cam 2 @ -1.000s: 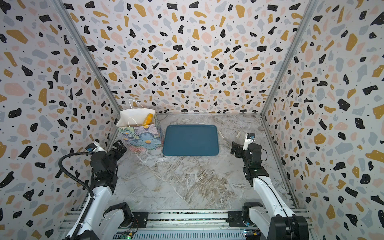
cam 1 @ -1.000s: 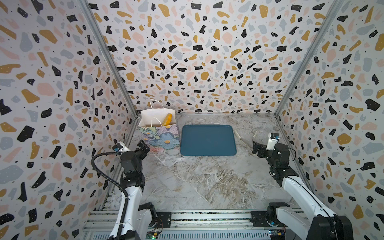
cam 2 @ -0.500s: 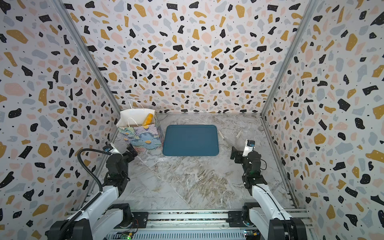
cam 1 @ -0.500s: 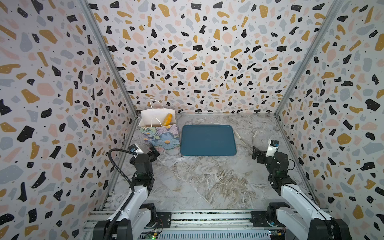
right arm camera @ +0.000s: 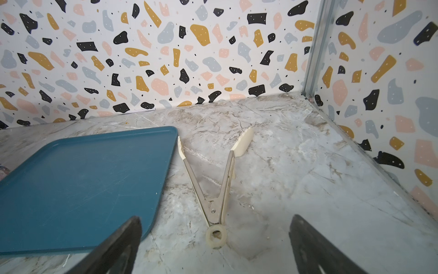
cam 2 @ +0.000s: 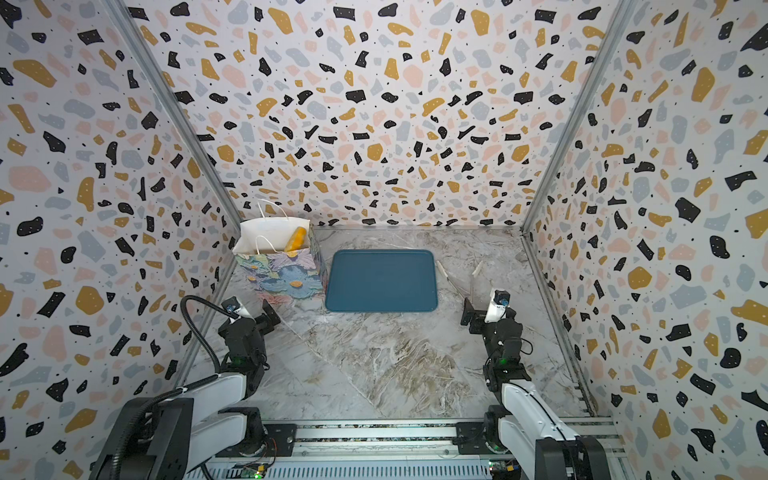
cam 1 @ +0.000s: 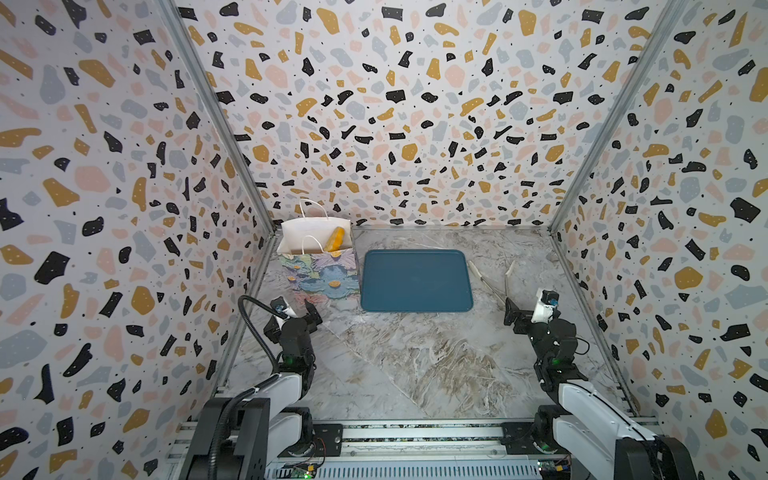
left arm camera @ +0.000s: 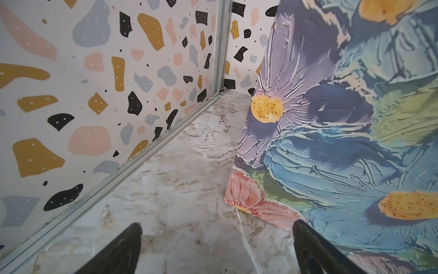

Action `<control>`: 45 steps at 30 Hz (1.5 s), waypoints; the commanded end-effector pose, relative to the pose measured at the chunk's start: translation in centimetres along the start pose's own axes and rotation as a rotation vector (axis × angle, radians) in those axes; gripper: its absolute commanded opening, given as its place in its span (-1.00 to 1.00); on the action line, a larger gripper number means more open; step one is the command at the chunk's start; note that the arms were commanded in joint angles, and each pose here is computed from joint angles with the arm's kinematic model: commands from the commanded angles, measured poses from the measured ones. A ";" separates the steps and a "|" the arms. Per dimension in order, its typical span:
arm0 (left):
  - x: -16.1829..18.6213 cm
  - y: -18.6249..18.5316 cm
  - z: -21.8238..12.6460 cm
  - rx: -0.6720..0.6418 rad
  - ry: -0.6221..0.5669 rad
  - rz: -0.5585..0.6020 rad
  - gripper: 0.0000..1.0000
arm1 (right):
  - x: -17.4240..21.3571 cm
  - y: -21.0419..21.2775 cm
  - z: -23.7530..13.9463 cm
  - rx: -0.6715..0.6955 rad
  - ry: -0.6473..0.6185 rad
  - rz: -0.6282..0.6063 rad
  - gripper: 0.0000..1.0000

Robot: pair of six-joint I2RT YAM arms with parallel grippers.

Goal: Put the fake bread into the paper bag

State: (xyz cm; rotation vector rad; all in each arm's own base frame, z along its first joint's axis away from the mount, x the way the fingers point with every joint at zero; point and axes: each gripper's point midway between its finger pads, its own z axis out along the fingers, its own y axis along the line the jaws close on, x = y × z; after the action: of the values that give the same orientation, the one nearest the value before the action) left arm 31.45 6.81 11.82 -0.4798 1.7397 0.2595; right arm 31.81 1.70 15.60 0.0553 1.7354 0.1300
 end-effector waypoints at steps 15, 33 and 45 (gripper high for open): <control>-1.9 -2.4 0.5 0.008 -0.142 0.083 0.99 | -0.9 -1.9 -1.0 0.092 -0.184 -0.039 0.98; -1.9 -2.4 0.4 0.010 -0.142 0.081 0.99 | 0.3 -2.8 1.0 0.130 -0.195 -0.090 0.98; -2.0 -2.4 0.4 0.010 -0.144 0.080 0.99 | 1.7 0.5 4.8 -0.050 -0.083 -0.197 0.97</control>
State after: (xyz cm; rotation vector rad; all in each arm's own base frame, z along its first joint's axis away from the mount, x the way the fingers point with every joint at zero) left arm 32.62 5.22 11.56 -0.3619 1.7032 0.3487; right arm 35.05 0.75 13.27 -0.0235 1.6207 -0.0082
